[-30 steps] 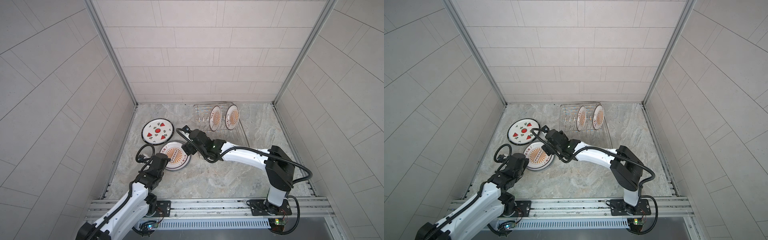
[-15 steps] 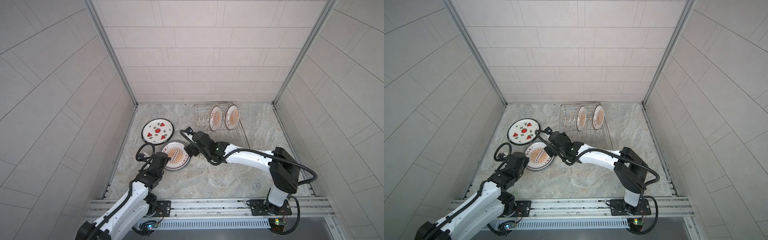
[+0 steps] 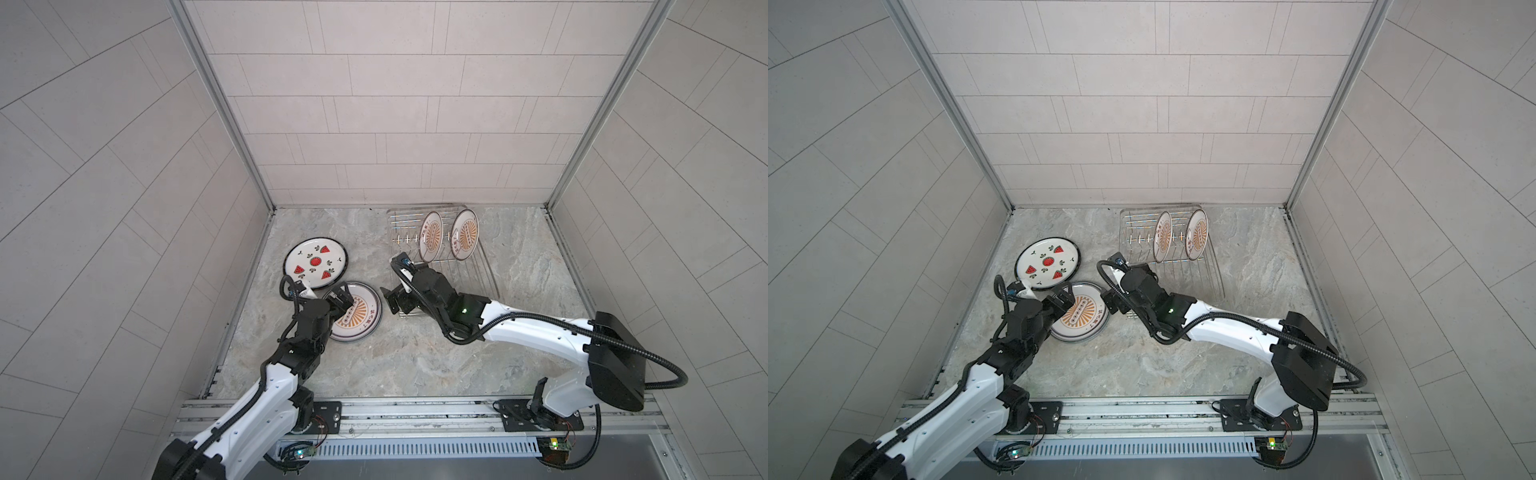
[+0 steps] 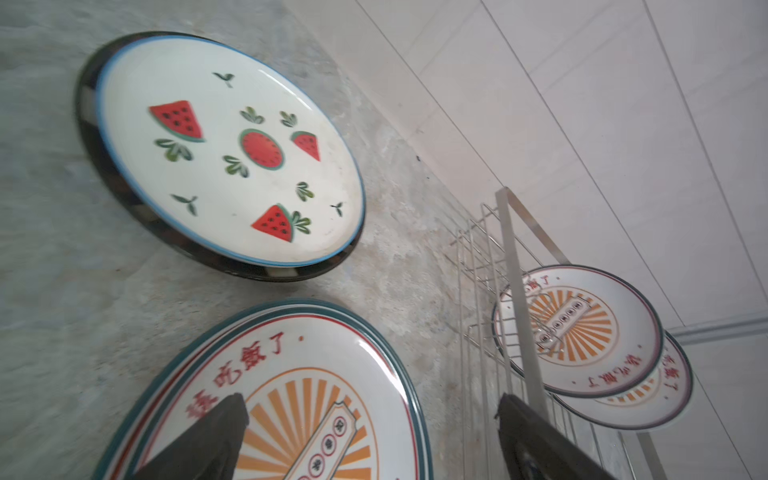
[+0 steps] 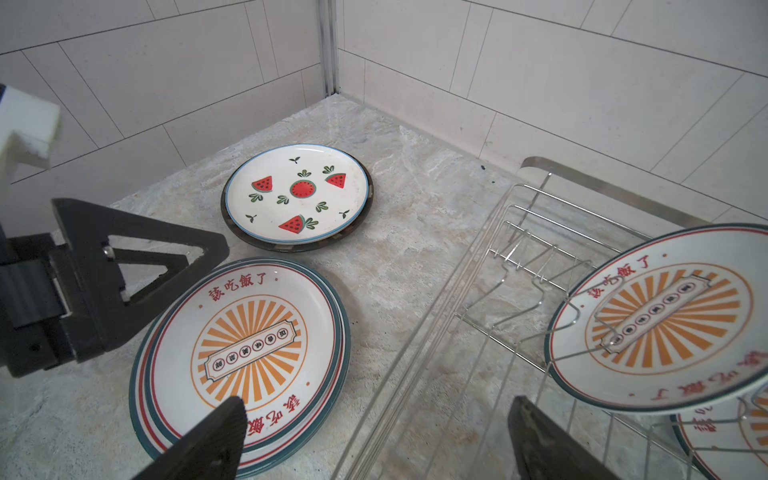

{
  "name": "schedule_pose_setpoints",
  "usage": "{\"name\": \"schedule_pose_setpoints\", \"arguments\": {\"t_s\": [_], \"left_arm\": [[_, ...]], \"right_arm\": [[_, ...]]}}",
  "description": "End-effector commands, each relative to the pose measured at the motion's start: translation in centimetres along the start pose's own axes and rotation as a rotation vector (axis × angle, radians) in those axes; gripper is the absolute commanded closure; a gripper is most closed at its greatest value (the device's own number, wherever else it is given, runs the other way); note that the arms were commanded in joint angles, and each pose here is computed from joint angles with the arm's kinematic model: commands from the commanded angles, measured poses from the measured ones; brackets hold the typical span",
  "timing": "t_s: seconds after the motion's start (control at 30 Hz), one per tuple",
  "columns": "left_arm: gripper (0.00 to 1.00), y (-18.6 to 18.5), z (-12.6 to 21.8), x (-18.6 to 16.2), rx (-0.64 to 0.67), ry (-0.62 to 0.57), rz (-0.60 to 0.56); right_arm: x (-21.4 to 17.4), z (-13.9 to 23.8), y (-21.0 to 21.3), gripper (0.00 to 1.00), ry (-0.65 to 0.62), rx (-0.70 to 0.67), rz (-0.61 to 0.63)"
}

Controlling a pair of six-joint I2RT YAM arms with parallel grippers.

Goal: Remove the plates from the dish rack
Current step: 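Open the left gripper and lift away while right moves to the rack, then grasp the top rim of the next sunburst plate in the rack with right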

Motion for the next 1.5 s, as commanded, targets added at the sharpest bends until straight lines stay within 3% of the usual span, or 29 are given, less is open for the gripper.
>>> {"name": "schedule_pose_setpoints", "arguments": {"t_s": [0.0,0.27,0.53,0.77,0.97,1.2,1.47], "left_arm": [[0.00,-2.6,-0.3,0.2,-0.225,0.004,-0.085],[0.00,-5.5,-1.4,0.1,-0.392,0.060,-0.148],[0.00,-8.2,-2.8,-0.5,-0.516,0.141,-0.197],[0.00,-8.9,-3.3,-2.4,-0.649,0.214,-0.269],[0.00,-10.0,-3.2,-3.1,-0.825,0.219,-0.216],[0.00,-9.4,-4.9,-3.5,-0.738,0.242,-0.178],[0.00,-8.2,-3.9,-2.6,-0.596,0.188,-0.223]], "right_arm": [[1.4,2.0,-1.5,0.01,-0.118,-0.056,-0.058],[-0.4,5.9,-5.2,0.00,-0.210,-0.156,-0.149],[-3.3,7.6,-11.3,0.00,-0.260,-0.304,-0.405],[-3.4,6.9,-13.5,0.00,-0.188,-0.386,-0.417],[-2.2,5.8,-14.5,0.00,-0.155,-0.422,-0.429],[-0.1,3.8,-16.1,0.03,-0.119,-0.480,-0.407],[2.5,-0.5,-17.7,0.26,0.022,-0.469,-0.389]]}}
Point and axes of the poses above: each gripper's point midway between its finger pads, its own z axis back along the fingers, its own y axis along the line the jaws close on, x = y × z, the point moved 8 cm from there along z, back along the fingers
